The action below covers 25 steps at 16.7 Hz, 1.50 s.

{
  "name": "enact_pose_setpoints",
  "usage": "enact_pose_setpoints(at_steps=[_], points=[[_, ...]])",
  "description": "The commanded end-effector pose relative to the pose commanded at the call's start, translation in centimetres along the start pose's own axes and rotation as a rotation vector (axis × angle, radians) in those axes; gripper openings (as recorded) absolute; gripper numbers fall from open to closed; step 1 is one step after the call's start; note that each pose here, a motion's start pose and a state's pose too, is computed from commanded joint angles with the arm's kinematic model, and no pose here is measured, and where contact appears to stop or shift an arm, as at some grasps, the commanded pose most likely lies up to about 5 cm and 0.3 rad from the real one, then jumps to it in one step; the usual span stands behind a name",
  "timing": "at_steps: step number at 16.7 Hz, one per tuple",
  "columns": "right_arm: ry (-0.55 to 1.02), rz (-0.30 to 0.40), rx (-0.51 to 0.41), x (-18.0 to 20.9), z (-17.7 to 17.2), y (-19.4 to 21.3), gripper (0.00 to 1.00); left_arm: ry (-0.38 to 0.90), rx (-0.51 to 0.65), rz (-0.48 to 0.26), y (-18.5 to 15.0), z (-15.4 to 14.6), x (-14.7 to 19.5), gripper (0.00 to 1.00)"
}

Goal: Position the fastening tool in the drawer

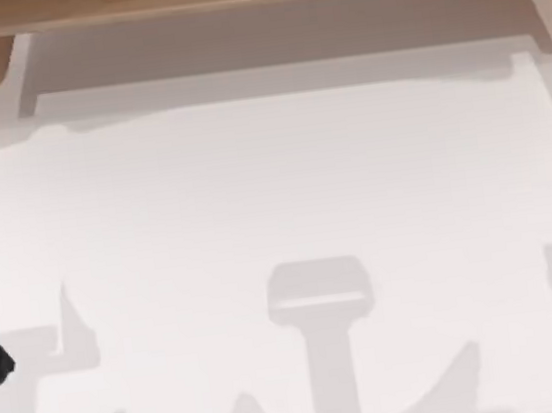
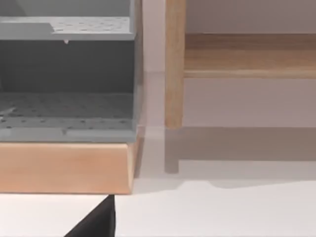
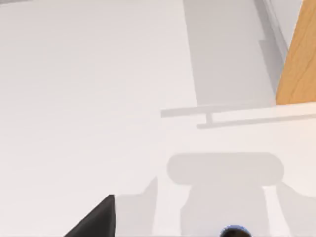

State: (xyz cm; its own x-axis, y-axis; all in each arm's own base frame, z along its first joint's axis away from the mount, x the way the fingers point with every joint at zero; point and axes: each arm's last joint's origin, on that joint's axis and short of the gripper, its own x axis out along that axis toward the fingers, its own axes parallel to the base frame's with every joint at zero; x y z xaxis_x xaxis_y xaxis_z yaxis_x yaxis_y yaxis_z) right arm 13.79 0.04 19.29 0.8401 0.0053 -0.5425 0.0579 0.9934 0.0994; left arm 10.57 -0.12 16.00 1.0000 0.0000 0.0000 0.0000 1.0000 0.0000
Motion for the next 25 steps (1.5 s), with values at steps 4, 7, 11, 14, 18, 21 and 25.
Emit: enact_pose_setpoints(at_steps=[4, 7, 11, 14, 18, 21, 25], points=[[0.360, -0.049, 0.077, 3.2, 2.8, 0.5, 1.00, 0.000, 0.000, 0.000, 0.0, 0.0, 0.0, 1.00], [0.610, -0.102, 0.126, 6.5, 3.9, 0.7, 1.00, 0.000, 0.000, 0.000, 0.0, 0.0, 0.0, 1.00], [0.863, -0.173, 0.166, 10.1, 4.1, 0.9, 1.00, 0.000, 0.000, 0.000, 0.0, 0.0, 0.0, 1.00], [0.960, -0.206, 0.180, 11.5, 4.1, 1.0, 1.00, 0.000, 0.000, 0.000, 0.0, 0.0, 0.0, 1.00], [0.975, -0.212, 0.182, 11.8, 4.0, 1.0, 1.00, 0.000, 0.000, 0.000, 0.0, 0.0, 0.0, 1.00], [0.976, -0.213, 0.184, 11.8, 3.9, 0.9, 1.00, 0.000, 0.000, 0.000, 0.0, 0.0, 0.0, 1.00], [0.970, -0.211, 0.183, 13.3, 2.0, 0.7, 1.00, 0.000, 0.000, 0.000, 0.0, 0.0, 0.0, 1.00]])
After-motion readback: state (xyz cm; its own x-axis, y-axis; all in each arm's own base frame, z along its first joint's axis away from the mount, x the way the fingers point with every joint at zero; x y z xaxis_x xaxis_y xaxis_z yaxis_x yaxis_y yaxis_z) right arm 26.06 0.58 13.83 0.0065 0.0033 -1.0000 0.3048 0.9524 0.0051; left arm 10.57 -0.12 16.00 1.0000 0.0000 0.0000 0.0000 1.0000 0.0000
